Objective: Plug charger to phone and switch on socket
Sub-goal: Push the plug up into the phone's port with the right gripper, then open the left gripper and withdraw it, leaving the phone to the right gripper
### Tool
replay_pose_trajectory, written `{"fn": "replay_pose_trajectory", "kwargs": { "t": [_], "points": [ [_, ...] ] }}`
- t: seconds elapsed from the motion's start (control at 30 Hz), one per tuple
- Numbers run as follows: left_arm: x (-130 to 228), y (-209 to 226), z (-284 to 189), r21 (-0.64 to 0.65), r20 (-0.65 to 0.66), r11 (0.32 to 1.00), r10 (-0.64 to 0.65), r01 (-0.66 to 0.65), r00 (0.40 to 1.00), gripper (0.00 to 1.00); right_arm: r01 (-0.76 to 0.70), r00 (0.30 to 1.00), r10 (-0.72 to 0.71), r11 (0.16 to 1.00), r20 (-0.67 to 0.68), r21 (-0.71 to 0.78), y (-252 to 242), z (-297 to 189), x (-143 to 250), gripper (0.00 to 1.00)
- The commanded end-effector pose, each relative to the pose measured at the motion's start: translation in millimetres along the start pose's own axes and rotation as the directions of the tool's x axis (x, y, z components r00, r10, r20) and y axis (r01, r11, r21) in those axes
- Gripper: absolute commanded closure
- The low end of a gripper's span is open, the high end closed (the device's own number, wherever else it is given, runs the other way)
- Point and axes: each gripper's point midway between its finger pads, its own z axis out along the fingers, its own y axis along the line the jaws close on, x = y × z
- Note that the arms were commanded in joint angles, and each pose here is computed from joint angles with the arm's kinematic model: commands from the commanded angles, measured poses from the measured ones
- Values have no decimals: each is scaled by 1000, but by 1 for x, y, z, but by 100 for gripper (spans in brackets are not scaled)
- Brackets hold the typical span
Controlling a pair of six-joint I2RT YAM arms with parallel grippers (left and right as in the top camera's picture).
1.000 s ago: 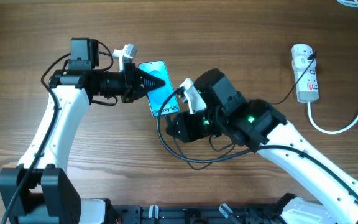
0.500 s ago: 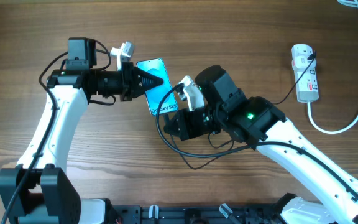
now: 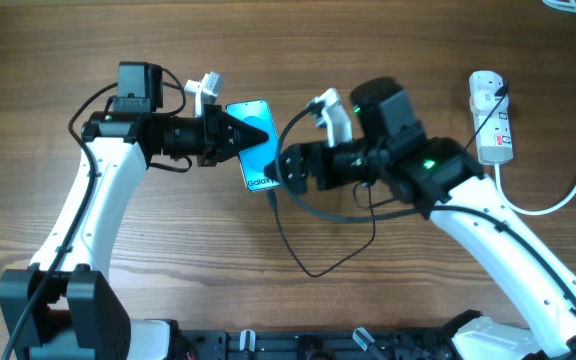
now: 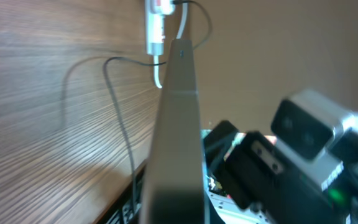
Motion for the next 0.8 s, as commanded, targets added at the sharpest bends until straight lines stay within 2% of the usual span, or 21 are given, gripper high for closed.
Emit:
{"fn": "replay_pose_trajectory", "kwargs": {
  "t": [0.0, 0.07, 0.1, 0.27, 0.33, 0.4, 0.43, 0.5, 0.53, 0.57, 0.6, 0.7, 0.77],
  "points": [
    [16, -60, -11, 311, -73, 942, 156, -126, 985, 96, 48, 999, -52, 974, -11, -221, 27, -19, -10, 5],
    [16, -66, -12, 336, -79, 932, 173, -137, 982, 96, 87, 996, -94, 947, -6, -308, 41, -25, -12, 12],
    [17, -67, -11, 338, -81, 930, 181, -144, 980, 96, 119, 992, -125, 930, 8, -347, 49, -27, -14, 20],
    [27, -77, 4, 358, -113, 911, 261, -205, 959, 96, 86, 995, -100, 933, -20, -349, 38, -13, -17, 77],
    [27, -78, 5, 361, -111, 906, 276, -221, 955, 96, 57, 995, -81, 931, -52, -362, 31, -5, -16, 82],
    [26, -79, 5, 363, -103, 900, 296, -242, 949, 96, 49, 995, -78, 928, -62, -371, 29, -1, -16, 96],
    [25, -79, 5, 364, -97, 896, 309, -255, 946, 96, 55, 995, -83, 925, -59, -377, 29, -1, -17, 96],
    [21, -76, 7, 339, -83, 901, 316, -271, 945, 85, 67, 994, -93, 923, -49, -380, 30, -1, -19, 96],
    [17, -71, 9, 303, -68, 912, 311, -277, 948, 73, 67, 995, -92, 923, -49, -379, 30, -1, -19, 96],
    [8, -61, 13, 231, -38, 930, 303, -287, 952, 49, 72, 994, -97, 923, -46, -379, 30, -1, -19, 96],
    [1, -54, 14, 183, -16, 939, 298, -290, 954, 2, 74, 994, -98, 923, -46, -378, 30, -1, -19, 96],
    [-12, -43, 4, 126, 35, 950, 284, -286, 958, 0, 65, 996, -80, 947, -34, -316, 18, 3, -21, 96],
    [-28, -31, -13, 67, 100, 961, 259, -267, 961, 0, 58, 997, -65, 976, -27, -209, -2, 8, -20, 96]
  ]
}}
